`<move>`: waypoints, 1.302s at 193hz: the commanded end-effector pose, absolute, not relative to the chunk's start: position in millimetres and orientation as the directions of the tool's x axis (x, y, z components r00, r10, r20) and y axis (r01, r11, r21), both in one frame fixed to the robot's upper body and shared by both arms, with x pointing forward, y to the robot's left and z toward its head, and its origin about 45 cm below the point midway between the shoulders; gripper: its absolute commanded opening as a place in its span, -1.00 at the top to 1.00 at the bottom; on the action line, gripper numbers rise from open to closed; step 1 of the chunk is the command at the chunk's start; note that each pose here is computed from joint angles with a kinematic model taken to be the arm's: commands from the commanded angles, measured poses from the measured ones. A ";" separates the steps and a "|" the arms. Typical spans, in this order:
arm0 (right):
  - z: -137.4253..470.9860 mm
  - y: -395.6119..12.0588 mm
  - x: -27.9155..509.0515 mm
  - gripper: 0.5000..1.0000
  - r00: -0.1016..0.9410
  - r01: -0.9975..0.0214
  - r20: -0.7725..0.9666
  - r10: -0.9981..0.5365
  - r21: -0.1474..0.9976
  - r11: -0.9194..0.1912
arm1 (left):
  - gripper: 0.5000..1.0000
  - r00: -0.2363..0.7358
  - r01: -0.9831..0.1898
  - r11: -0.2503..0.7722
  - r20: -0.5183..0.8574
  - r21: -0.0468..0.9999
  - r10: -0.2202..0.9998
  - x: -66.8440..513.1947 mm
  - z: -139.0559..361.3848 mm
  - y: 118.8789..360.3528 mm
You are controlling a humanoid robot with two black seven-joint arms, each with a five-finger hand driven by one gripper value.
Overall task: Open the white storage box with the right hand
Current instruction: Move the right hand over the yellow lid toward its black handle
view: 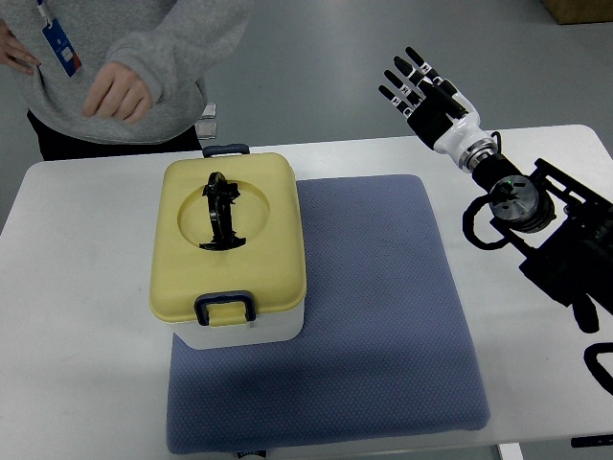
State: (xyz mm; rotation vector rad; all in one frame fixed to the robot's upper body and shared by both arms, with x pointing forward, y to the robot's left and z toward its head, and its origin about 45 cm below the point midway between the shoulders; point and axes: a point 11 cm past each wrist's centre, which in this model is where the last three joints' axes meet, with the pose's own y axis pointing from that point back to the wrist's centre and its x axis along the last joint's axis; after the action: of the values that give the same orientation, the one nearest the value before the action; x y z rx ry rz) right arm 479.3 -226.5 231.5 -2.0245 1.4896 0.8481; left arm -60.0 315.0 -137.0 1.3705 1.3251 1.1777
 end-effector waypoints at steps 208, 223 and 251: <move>403.3 -89.1 421.2 -0.76 0.461 -0.445 0.863 0.207 0.427 -0.787 | -1.00 -0.010 0.172 -0.026 0.028 0.985 1.000 -58.3 -137.4 308.6; 401.5 -77.7 414.9 -0.76 0.445 -0.422 0.862 0.241 0.440 -0.793 | -1.00 -0.009 0.175 -0.026 0.028 0.984 1.000 -58.6 -137.3 308.6; 396.4 -52.2 406.3 -0.75 0.416 -0.386 0.866 0.278 0.445 -0.808 | -1.00 -0.006 0.175 -0.019 0.020 0.984 1.000 -58.8 -137.4 306.0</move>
State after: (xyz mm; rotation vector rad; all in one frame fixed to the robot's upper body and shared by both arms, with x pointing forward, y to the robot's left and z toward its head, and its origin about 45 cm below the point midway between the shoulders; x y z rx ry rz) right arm 411.9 -68.0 398.9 -3.1362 0.1967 -2.0935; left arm -58.6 308.0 -137.4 1.3509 1.3338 1.1489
